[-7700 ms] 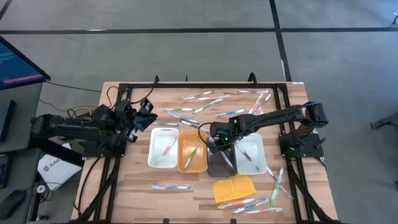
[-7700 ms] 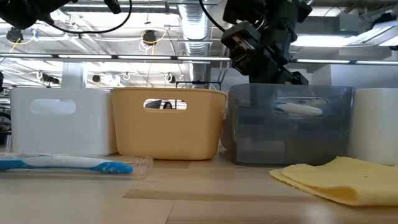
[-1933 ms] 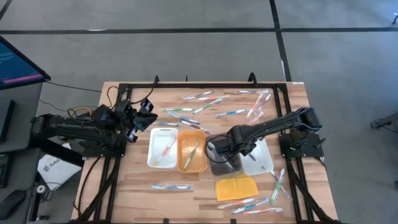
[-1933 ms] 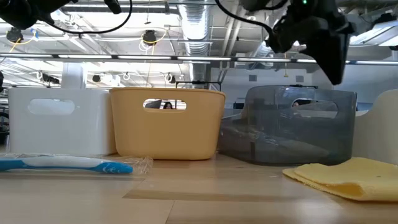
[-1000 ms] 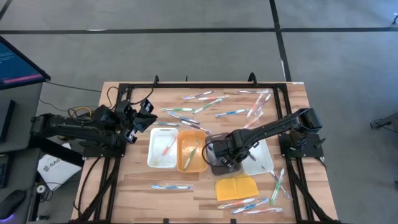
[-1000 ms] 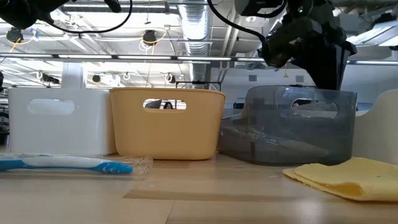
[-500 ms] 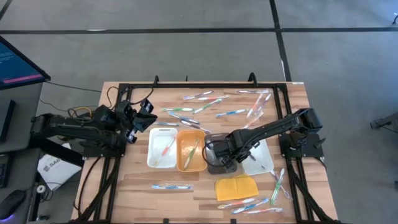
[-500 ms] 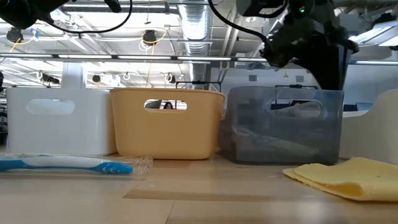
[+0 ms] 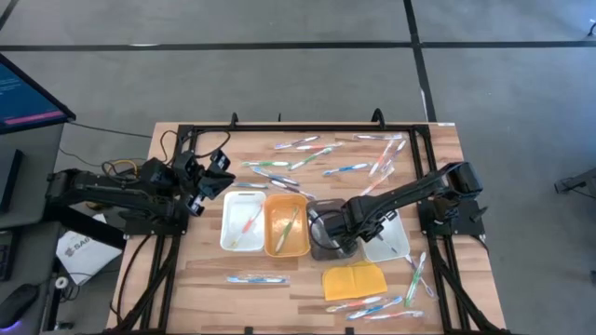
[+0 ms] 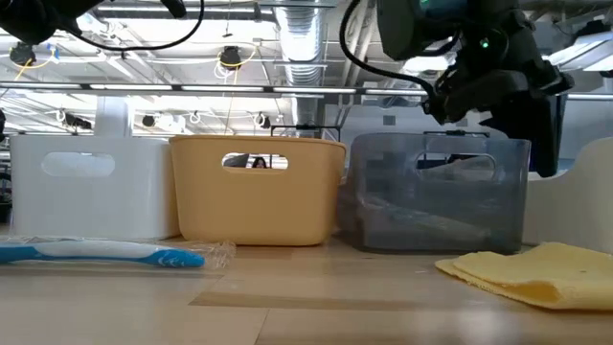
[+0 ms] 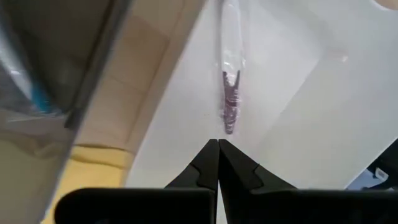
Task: Pick & Place Toothbrushes
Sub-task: Adjust the bins
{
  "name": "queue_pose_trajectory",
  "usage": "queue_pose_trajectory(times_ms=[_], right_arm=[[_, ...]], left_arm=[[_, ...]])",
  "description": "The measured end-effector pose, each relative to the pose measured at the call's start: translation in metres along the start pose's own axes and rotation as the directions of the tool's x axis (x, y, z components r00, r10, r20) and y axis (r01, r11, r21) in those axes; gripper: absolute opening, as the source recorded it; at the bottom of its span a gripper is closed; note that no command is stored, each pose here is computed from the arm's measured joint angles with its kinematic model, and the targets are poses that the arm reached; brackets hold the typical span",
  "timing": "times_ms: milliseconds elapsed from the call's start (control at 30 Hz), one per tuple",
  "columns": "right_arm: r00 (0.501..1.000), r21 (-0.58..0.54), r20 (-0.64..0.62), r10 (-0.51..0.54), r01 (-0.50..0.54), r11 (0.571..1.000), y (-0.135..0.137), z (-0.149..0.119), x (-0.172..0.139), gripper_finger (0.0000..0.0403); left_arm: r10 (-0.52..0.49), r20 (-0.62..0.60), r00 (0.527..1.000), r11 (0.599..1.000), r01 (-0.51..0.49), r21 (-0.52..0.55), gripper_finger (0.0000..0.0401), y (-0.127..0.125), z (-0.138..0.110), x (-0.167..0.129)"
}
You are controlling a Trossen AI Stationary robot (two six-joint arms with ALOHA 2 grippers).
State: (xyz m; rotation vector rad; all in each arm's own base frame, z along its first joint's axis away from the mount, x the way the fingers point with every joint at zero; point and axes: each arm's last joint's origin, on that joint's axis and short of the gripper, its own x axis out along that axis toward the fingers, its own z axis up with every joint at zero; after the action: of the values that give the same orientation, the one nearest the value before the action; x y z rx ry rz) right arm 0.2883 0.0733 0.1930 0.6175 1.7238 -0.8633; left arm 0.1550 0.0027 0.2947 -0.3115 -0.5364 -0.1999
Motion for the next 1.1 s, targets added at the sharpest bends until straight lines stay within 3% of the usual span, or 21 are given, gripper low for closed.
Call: queue_pose_trajectory(times_ms=[433,1100], right_arm=[[0.996,-0.015,0.047,0.075,-0.074,0.997,0.008,0.004,0.000,0.0000],[0.993,-0.040,0.080,0.091,-0.088,0.995,0.010,0.004,0.000,0.0000]], left_arm=[[-0.002,0.004,1.000,1.000,0.002,0.001,0.0044,0.000,0.000,0.000],[-0.002,0.005,1.000,1.000,0.002,0.000,0.0044,0.000,0.001,0.000]])
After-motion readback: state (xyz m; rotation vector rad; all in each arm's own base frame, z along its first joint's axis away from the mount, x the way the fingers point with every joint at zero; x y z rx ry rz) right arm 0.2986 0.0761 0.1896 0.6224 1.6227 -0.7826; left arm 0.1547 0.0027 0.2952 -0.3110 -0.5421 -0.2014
